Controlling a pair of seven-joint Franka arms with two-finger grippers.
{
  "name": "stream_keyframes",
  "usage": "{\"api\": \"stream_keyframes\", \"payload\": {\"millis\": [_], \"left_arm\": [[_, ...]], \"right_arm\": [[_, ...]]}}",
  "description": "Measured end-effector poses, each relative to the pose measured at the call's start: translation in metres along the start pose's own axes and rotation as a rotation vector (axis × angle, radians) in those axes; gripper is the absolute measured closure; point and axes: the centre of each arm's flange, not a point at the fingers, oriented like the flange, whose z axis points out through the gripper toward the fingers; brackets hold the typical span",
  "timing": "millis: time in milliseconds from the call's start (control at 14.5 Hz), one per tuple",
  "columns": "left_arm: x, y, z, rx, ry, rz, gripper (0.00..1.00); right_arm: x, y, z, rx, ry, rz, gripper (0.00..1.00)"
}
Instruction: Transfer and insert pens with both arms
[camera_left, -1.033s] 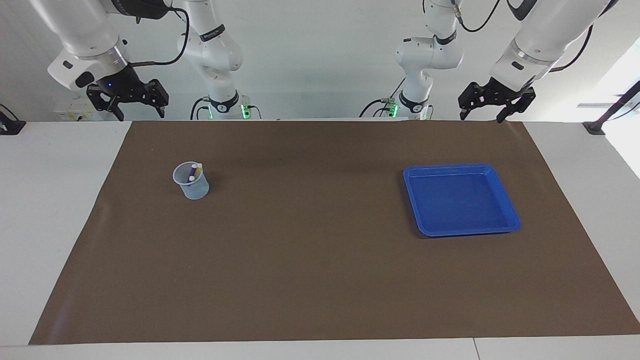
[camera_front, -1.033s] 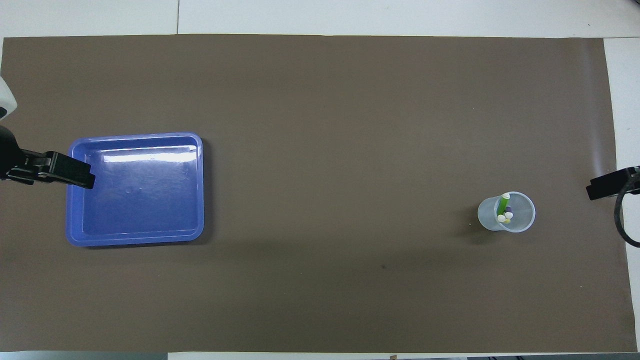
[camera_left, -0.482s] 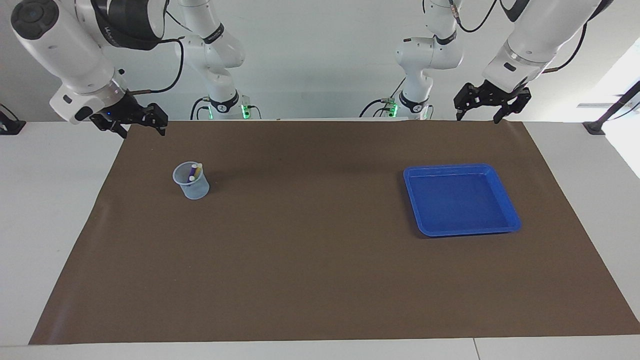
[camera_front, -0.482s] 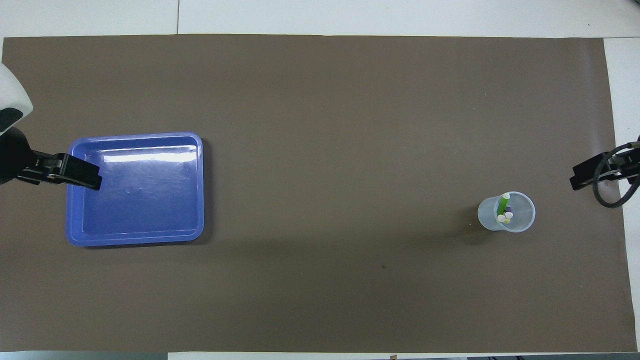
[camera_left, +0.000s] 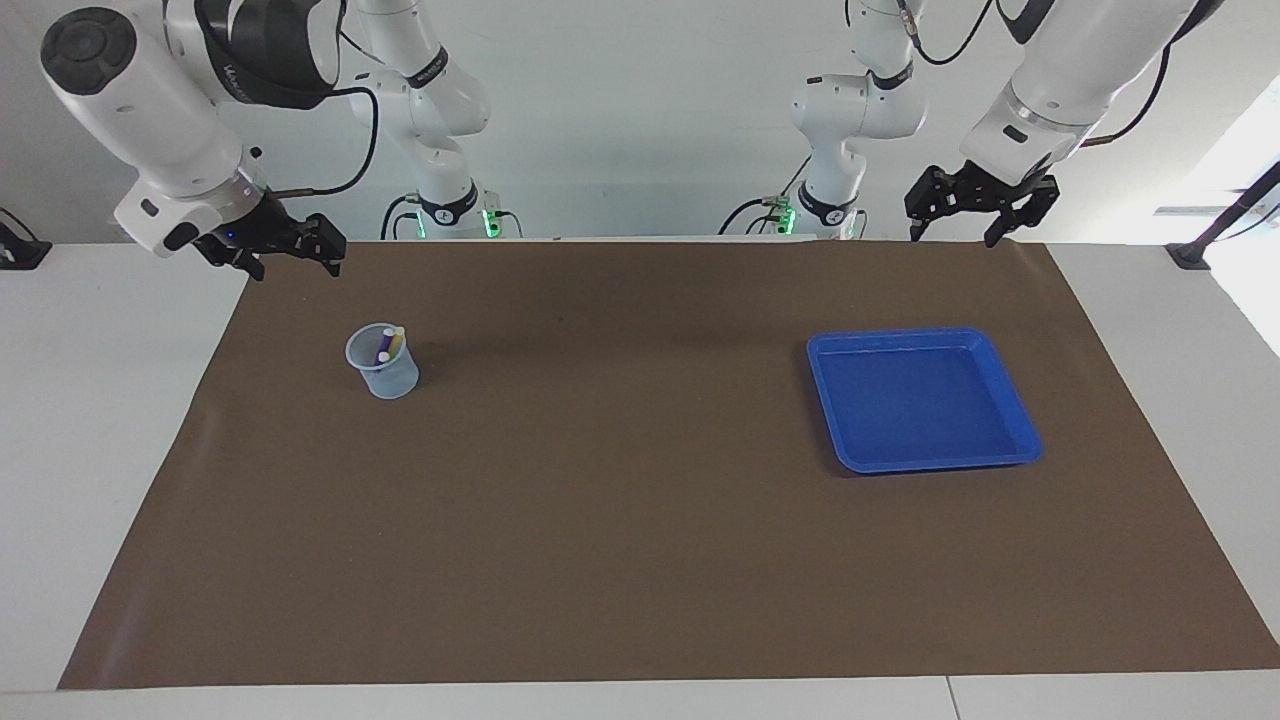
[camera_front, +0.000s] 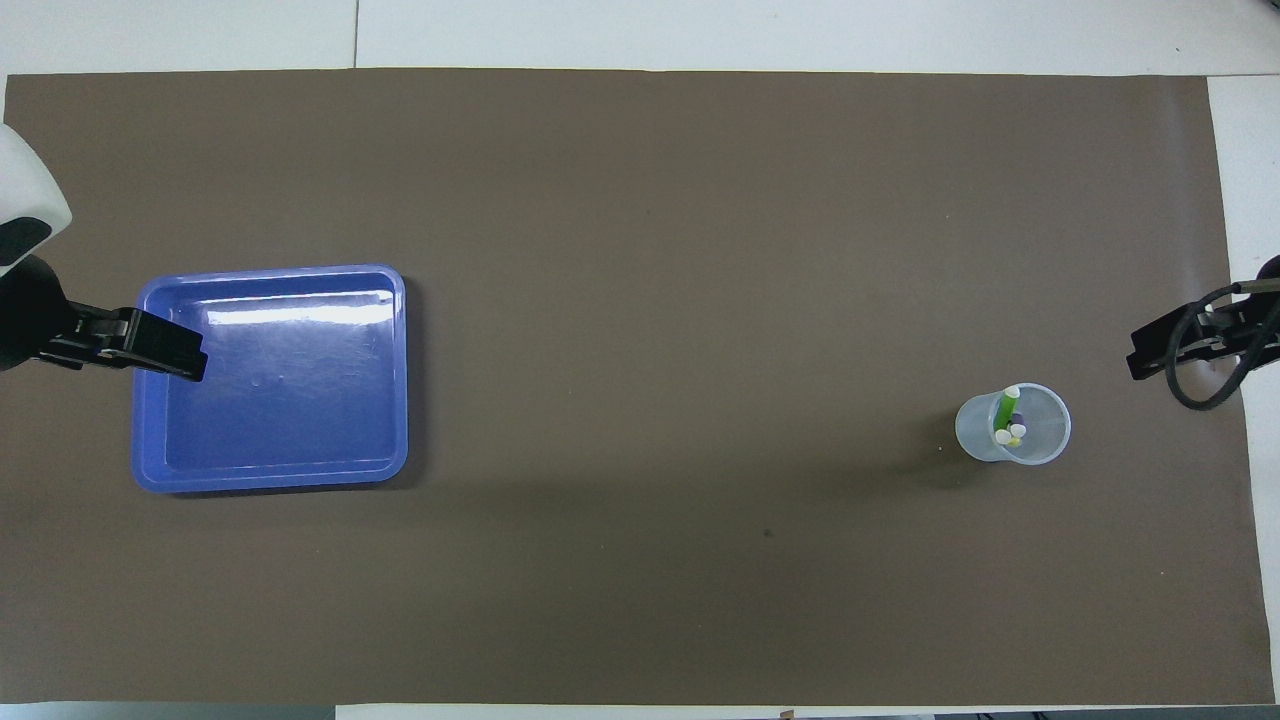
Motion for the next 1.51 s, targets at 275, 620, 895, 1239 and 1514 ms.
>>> {"api": "stream_keyframes", "payload": {"millis": [275,620,895,1239,1514], "left_arm": [[0.000,-0.001,0.000,0.001,-0.001,-0.003,0.00],[0.000,-0.014,0.000,0.000,-0.001,-0.029,0.00],[0.000,-0.015,0.000,-0.001,-0.001,-0.030,0.00],[0.000,-0.015,0.000,-0.001,-0.001,-0.030,0.00],[0.000,-0.015,0.000,-0.001,-0.001,-0.030,0.00]], "right_arm": [[-0.002,-0.005,-0.013,-0.006,0.027,-0.009,0.00],[-0.010,-0.014,-0.026,-0.012,0.054,-0.022,0.00],[-0.012,-0.013,-0.031,-0.015,0.083,-0.019,0.00],[-0.011,-0.012,-0.031,-0.016,0.086,-0.018,0.00],[-0.011,-0.015,-0.032,-0.016,0.087,-0.022,0.00]]}}
